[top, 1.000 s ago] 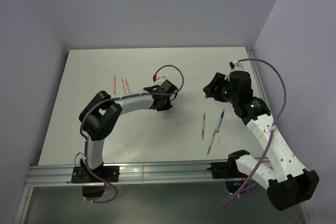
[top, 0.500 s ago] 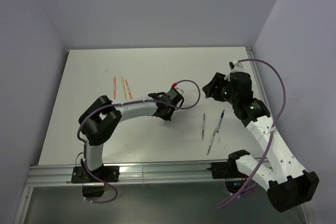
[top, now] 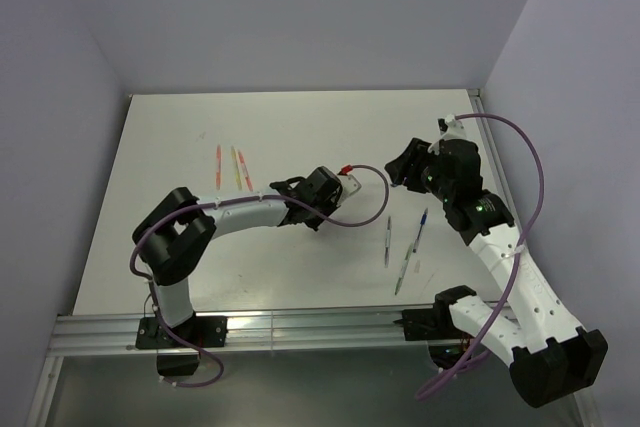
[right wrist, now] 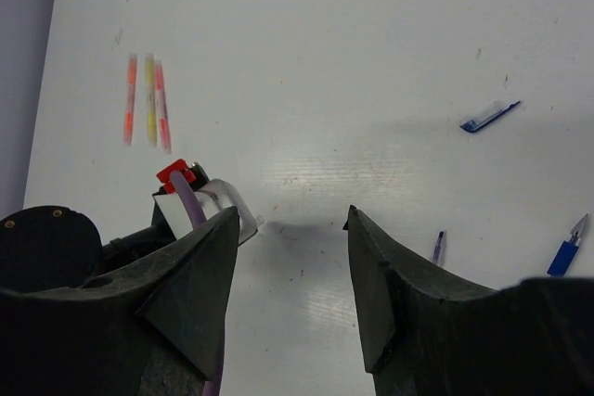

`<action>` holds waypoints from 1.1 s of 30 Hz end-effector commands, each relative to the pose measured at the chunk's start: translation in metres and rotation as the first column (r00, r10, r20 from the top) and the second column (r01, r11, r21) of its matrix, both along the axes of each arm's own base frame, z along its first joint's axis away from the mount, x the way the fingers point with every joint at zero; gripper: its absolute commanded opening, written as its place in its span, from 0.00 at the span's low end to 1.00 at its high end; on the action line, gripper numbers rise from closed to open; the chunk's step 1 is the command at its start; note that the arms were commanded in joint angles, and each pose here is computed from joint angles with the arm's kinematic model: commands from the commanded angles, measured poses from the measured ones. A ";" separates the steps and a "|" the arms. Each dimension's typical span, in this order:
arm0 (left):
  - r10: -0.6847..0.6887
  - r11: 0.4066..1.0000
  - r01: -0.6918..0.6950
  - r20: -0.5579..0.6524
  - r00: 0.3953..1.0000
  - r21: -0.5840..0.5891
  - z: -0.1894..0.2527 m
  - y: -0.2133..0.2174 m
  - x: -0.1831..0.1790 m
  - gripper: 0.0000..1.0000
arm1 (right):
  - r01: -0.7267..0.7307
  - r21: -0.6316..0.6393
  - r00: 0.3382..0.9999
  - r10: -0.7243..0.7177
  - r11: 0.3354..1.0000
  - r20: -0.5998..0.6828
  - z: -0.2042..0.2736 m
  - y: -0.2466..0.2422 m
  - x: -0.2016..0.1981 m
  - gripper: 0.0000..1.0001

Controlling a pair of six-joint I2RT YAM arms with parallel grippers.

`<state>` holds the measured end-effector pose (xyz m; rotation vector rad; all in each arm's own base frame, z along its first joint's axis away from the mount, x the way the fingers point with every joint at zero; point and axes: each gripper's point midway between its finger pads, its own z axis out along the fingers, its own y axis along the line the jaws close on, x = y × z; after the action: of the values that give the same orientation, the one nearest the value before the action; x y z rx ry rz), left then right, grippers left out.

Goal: Insert the pens into the pen caps
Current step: Place the pen cap at the center of the board, then pick up the pen cap from the center of the board.

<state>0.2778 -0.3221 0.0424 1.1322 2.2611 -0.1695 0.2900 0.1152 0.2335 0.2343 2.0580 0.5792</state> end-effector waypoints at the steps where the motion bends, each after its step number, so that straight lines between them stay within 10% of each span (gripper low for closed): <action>1: -0.138 0.987 0.142 0.051 0.989 -0.072 0.012 -0.020 0.004 0.13 | 0.026 0.017 0.997 -0.028 1.000 0.072 0.015 -0.004 0.006 0.57; 33: 0.003 0.985 0.012 0.089 0.996 -0.175 0.034 -0.025 0.024 0.27 | 0.086 -0.007 0.988 -0.084 0.996 0.130 0.033 -0.017 0.007 0.60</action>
<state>0.2847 -0.3459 0.0317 1.1996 2.1752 -0.2850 0.2927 0.1070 0.2383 0.2795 2.0105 0.5483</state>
